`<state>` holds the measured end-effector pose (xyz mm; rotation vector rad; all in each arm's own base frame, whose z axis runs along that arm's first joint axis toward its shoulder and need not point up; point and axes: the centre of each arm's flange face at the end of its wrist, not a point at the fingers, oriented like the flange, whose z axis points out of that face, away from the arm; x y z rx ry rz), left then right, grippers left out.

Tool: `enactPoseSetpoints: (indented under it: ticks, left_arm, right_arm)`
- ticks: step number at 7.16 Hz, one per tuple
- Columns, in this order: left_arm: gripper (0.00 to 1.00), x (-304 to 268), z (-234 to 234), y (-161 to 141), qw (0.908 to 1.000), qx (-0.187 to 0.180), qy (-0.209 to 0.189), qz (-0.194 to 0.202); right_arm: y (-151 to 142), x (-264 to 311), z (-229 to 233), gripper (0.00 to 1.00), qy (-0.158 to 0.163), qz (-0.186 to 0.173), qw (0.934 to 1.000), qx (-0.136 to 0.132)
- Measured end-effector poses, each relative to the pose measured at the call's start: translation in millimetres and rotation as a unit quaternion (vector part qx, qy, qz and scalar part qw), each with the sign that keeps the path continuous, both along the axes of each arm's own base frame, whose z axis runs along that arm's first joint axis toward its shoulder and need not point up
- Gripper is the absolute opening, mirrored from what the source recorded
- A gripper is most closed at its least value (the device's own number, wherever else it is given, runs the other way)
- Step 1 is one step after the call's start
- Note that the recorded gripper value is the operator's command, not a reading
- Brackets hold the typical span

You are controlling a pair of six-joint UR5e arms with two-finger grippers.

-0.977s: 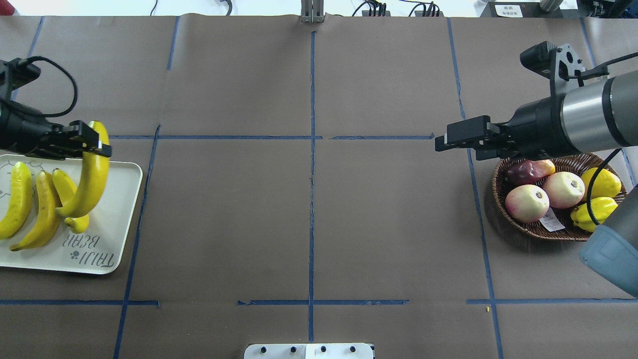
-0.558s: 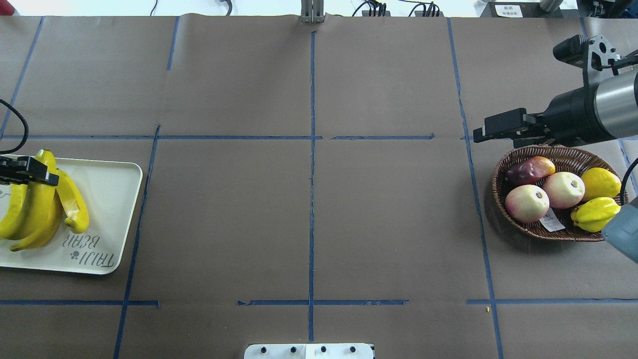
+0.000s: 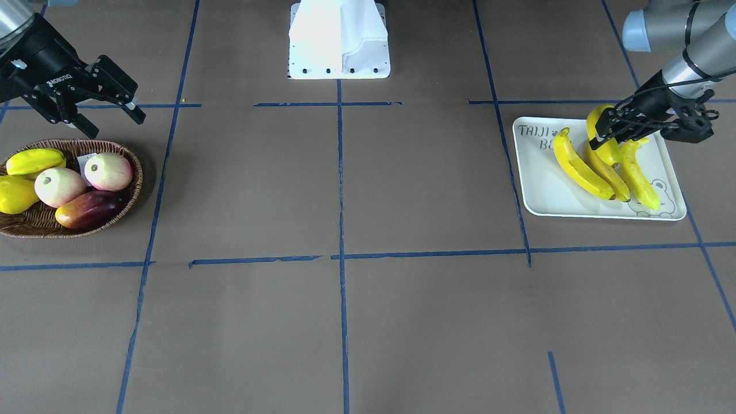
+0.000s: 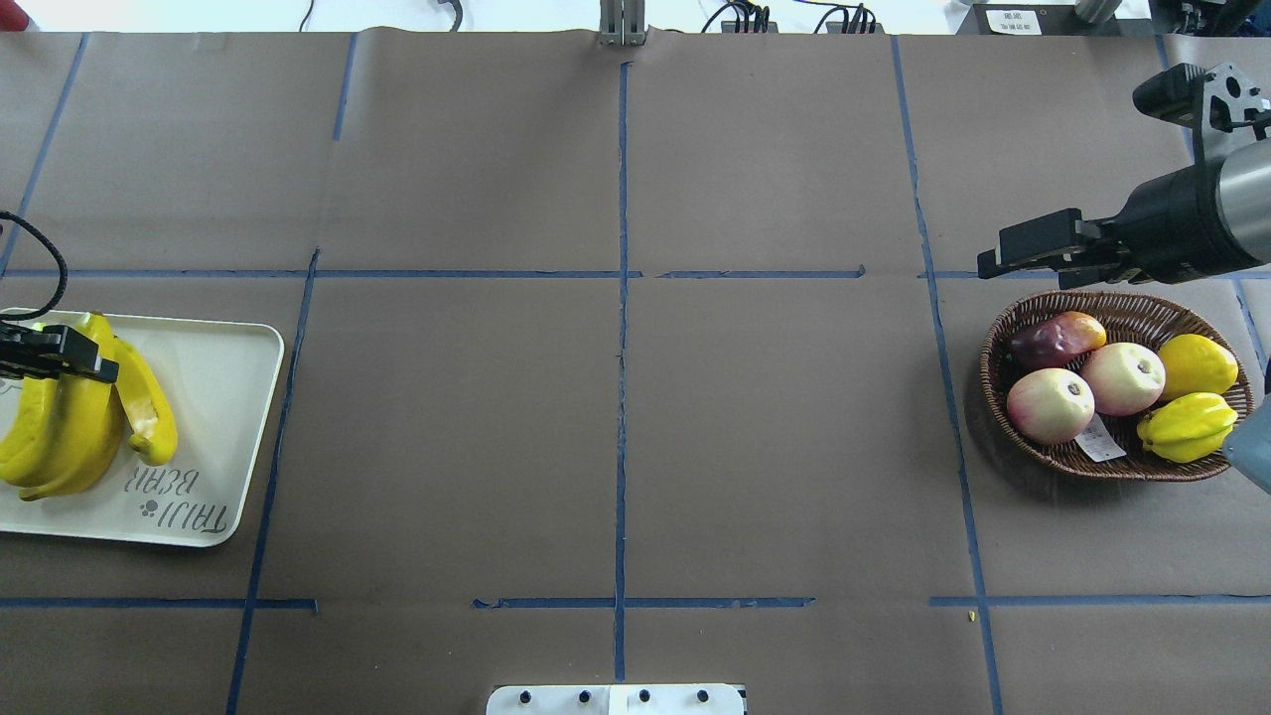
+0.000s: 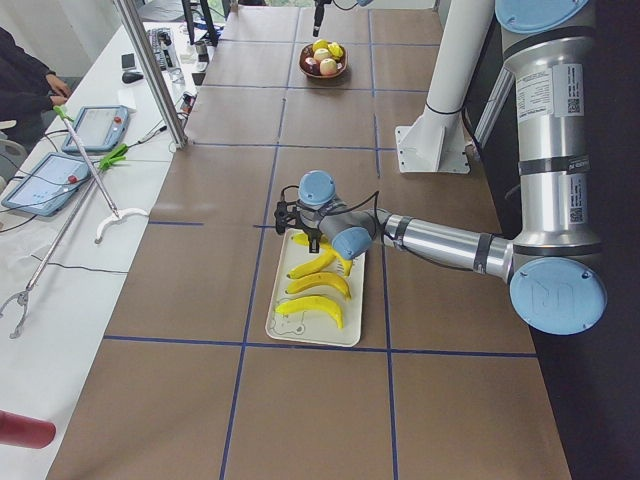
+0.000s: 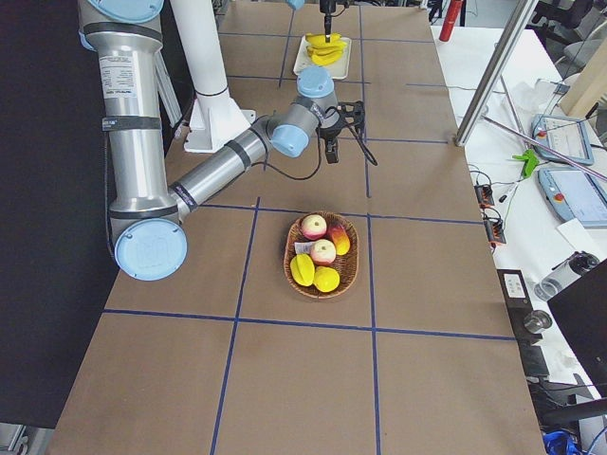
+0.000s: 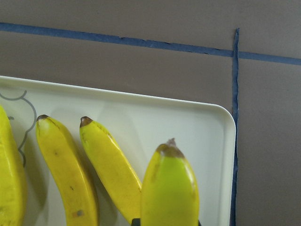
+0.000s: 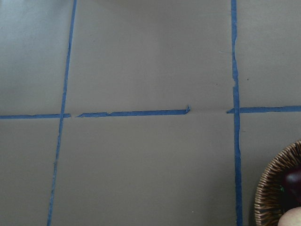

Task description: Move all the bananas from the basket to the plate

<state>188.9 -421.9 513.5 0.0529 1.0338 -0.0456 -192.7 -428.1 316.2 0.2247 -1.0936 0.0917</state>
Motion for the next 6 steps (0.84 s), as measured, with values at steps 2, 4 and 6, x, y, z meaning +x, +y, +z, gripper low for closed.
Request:
enactPoseSetpoints:
  ticks: [2,4,6]
  left_arm:
    - [0.99,19.2,1.2,-14.9,1.0000,0.002,0.000,0.007]
    - [0.99,25.2,2.2,-22.2,1.0000,0.003,0.000,0.007]
    - [0.99,25.5,1.2,-22.9,0.9999,0.005,0.001,0.009]
  right_arm:
    - [-3.4,13.8,10.3,1.00,0.012,0.003,0.9999,0.002]
    - [-5.1,23.9,23.9,1.00,0.034,-0.002,0.9994,0.002]
    - [-2.5,43.3,42.7,1.00,0.047,-0.001,0.9989,-0.003]
